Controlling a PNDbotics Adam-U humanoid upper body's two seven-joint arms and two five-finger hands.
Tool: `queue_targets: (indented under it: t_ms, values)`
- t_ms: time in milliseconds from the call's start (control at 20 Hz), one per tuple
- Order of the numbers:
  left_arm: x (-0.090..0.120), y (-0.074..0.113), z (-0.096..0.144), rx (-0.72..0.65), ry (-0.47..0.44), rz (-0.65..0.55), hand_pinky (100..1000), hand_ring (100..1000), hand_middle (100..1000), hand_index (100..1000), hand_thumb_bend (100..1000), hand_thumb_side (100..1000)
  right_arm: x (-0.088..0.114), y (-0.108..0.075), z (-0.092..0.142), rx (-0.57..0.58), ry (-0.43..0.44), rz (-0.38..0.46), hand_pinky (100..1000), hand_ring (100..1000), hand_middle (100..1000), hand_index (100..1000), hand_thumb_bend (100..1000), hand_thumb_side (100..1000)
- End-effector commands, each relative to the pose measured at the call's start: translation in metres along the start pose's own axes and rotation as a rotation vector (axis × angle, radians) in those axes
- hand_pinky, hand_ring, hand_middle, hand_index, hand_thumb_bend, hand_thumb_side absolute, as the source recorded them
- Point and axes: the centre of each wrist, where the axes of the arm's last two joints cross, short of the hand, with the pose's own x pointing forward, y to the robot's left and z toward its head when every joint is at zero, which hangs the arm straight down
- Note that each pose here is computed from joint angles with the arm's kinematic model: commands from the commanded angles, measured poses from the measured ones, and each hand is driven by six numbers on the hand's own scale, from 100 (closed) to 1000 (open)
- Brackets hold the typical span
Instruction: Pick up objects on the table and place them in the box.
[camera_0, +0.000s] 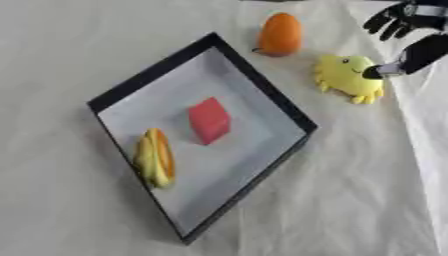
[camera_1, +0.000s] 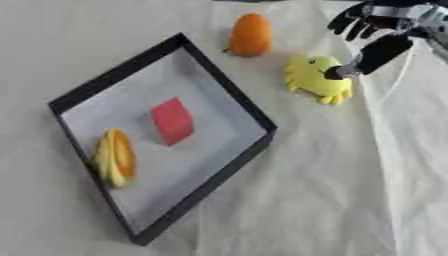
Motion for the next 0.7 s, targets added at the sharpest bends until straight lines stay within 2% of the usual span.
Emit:
queue_targets:
  t_ms: [50, 700]
  values:
    - [0.006, 0.01, -0.001, 0.039, -0.031, -0.009, 864, 807, 762, 825, 393, 576, -0.001, -0.008, 0.0, -0.028, 0.025, 0.029, 865, 823, 835, 888, 519, 259]
    - [0.0, 0.004, 0.003, 0.129, -0.045, 0.084, 850, 796, 753, 820, 391, 570, -0.022, 0.005, -0.022, 0.003, 0.097, 0.062, 866, 835, 844, 888, 533, 254]
